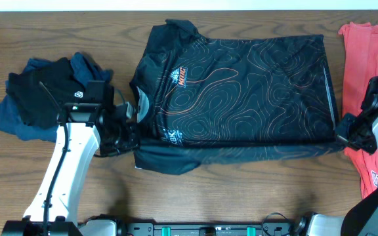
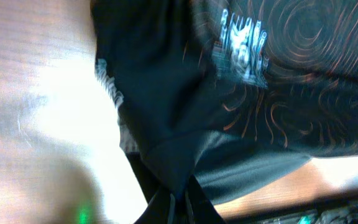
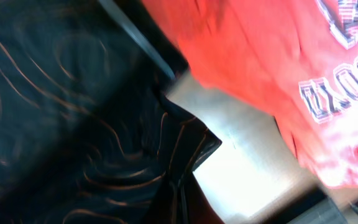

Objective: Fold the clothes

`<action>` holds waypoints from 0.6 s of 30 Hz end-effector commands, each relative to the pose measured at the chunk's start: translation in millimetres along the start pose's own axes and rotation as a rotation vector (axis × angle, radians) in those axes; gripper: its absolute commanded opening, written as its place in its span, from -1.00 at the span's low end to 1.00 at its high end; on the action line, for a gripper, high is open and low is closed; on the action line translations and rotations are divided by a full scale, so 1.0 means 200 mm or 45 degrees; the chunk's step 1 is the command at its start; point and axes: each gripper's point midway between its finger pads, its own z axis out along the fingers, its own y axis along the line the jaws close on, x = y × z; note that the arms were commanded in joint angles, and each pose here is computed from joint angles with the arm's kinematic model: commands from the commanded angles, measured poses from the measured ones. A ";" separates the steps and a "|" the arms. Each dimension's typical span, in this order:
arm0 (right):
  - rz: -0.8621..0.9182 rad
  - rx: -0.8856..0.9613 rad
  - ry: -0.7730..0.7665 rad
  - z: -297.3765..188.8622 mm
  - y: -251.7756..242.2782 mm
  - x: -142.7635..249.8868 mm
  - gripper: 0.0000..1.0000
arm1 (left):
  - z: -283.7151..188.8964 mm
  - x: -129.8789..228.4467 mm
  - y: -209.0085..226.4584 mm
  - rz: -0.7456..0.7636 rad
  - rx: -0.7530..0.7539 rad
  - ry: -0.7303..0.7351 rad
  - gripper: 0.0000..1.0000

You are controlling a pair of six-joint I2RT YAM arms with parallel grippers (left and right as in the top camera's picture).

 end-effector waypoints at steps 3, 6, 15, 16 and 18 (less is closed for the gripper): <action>0.050 -0.080 -0.103 -0.02 0.05 -0.10 -0.98 | -0.01 -0.18 -0.03 0.018 0.026 -0.182 -0.88; 0.053 -0.133 -0.137 -0.02 0.09 -0.14 -0.98 | -0.02 -0.25 -0.04 -0.019 0.048 -0.246 -0.88; 0.017 -0.172 -0.182 0.04 0.18 -0.22 -0.98 | 0.05 -0.36 -0.04 -0.023 0.059 -0.284 -0.88; 0.007 -0.173 -0.183 0.05 0.19 -0.23 -0.98 | 0.06 -0.38 -0.04 -0.019 0.062 -0.294 -0.88; -0.005 -0.171 -0.176 0.08 0.21 -0.23 -0.95 | 0.08 -0.42 -0.05 -0.012 0.067 -0.313 -0.88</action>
